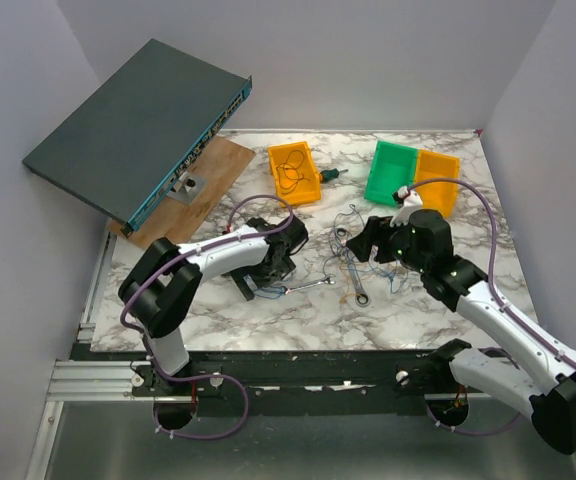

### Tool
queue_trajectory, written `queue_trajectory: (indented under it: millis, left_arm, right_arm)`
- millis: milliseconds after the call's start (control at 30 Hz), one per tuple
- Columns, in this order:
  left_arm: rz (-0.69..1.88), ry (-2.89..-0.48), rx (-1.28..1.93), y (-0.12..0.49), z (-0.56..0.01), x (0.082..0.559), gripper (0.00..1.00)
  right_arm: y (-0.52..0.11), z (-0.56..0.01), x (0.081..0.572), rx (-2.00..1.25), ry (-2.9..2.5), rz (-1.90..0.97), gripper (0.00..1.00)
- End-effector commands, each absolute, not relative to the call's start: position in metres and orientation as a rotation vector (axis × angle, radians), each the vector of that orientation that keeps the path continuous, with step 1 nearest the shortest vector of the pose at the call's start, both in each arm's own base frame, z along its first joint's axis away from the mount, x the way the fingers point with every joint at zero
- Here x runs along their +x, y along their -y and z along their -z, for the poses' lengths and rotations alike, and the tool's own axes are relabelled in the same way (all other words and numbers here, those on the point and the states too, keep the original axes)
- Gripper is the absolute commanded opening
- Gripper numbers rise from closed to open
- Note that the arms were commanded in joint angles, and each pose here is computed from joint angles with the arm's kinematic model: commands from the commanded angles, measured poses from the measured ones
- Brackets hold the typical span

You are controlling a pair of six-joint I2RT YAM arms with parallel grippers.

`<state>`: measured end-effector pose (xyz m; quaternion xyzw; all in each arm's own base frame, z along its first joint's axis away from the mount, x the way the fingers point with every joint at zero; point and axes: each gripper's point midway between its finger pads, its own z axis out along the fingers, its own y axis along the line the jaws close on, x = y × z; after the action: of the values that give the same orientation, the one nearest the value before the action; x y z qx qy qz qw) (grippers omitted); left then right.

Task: Untangle the cables

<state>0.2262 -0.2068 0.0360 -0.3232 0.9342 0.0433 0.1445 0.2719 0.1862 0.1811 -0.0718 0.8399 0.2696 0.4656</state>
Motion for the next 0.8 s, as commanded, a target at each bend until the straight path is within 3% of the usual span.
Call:
queue_trajectory:
  millis: [0,167,233,300,533,767]
  left_arm:
    - [-0.121,-2.701,-0.999,0.213,-0.02,0.223,0.99]
    - [-0.098,-2.653,-1.042,0.206,-0.011,0.222,0.94]
    - [-0.104,-2.648,-1.055,0.203,-0.007,0.222,0.85]
    - [-0.131,-2.651,-1.064,0.2,-0.006,0.222,0.6]
    - [-0.156,-2.596,-1.001,0.187,-0.021,0.227,0.0]
    - [-0.062,-2.523,-0.625,0.202,-0.077,0.25,0.0]
  right_arm:
    - [-0.192,-0.188,0.266,-0.205,-2.029,-0.71,0.74]
    - [-0.192,-0.188,0.264,-0.206,-2.025,-0.716,0.74]
    - [-0.192,-0.189,0.263,-0.205,-2.024,-0.72,0.73]
    - [-0.192,-0.188,0.263,-0.203,-2.025,-0.718,0.73]
    - [-0.194,-0.182,0.262,-0.209,-2.047,-0.727,0.72]
    - [-0.189,-0.184,0.263,-0.15,-2.043,-0.721,0.71]
